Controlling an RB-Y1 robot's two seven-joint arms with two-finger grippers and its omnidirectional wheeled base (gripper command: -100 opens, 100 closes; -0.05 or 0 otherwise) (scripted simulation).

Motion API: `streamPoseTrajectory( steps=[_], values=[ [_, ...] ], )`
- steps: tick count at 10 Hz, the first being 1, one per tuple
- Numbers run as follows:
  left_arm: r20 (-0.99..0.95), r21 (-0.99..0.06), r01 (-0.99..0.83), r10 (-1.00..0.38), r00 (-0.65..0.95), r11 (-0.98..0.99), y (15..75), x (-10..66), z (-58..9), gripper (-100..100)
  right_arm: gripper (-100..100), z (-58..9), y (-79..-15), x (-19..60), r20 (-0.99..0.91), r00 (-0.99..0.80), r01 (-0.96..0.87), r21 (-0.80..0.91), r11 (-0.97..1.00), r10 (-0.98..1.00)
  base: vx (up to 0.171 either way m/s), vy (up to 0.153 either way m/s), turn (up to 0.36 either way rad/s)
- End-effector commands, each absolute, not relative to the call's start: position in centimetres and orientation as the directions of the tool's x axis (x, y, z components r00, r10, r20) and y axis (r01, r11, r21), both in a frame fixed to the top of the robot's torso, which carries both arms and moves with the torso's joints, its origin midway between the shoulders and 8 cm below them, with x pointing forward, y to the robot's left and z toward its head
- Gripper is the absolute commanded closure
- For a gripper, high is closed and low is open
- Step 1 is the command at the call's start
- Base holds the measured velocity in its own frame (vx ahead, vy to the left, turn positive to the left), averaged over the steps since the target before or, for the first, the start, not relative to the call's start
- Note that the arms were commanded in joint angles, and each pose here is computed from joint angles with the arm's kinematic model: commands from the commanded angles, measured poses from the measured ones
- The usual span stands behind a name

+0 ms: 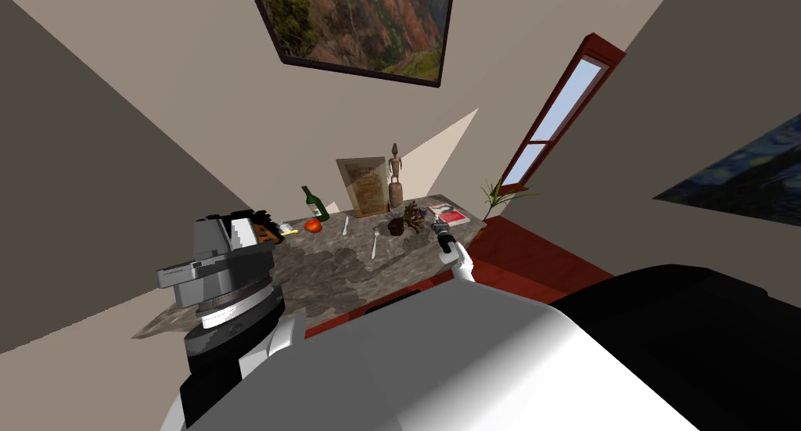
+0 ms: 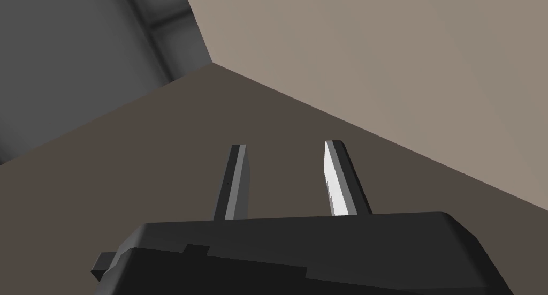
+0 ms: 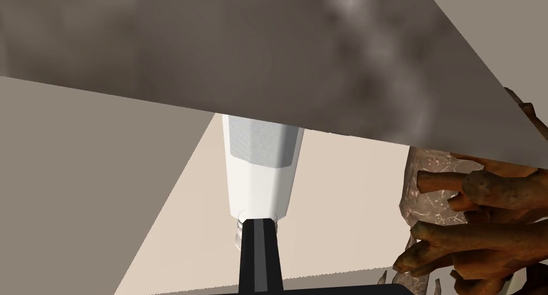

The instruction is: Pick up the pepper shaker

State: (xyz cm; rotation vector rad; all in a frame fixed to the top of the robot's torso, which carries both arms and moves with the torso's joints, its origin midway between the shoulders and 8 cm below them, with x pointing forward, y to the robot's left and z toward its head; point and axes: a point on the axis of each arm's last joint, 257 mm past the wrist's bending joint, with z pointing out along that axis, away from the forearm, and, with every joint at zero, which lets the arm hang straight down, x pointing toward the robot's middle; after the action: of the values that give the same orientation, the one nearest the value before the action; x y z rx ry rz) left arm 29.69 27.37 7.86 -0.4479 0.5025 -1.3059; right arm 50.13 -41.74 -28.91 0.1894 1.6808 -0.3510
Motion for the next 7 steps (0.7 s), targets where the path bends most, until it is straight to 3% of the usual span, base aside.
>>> streamPoseTrajectory(
  steps=[1, 3, 7],
  values=[
    [-0.097, -0.576, 0.791, -0.978, 0.185, 0.207, 27.4, 29.7, 7.9, 0, 100, -28.9, -41.7, 50.1, -0.987, -0.142, 0.324, -0.12, 0.938, -0.077, 0.0, 0.0, 0.0],
    [-0.097, -0.576, 0.791, -0.978, 0.185, 0.207, 27.4, 29.7, 7.9, 0, -100, -28.5, -43.6, 49.5, -0.982, -0.153, 0.336, -0.159, 0.929, -0.113, -0.017, 0.008, 0.026],
    [-0.097, -0.576, 0.791, -0.978, 0.185, 0.206, 27.4, 29.7, 7.9, 0, -100, -28.5, -47.5, 46.7, -0.967, -0.2, 0.379, -0.222, 0.898, -0.155, -0.084, 0.033, 0.068]
  ],
)
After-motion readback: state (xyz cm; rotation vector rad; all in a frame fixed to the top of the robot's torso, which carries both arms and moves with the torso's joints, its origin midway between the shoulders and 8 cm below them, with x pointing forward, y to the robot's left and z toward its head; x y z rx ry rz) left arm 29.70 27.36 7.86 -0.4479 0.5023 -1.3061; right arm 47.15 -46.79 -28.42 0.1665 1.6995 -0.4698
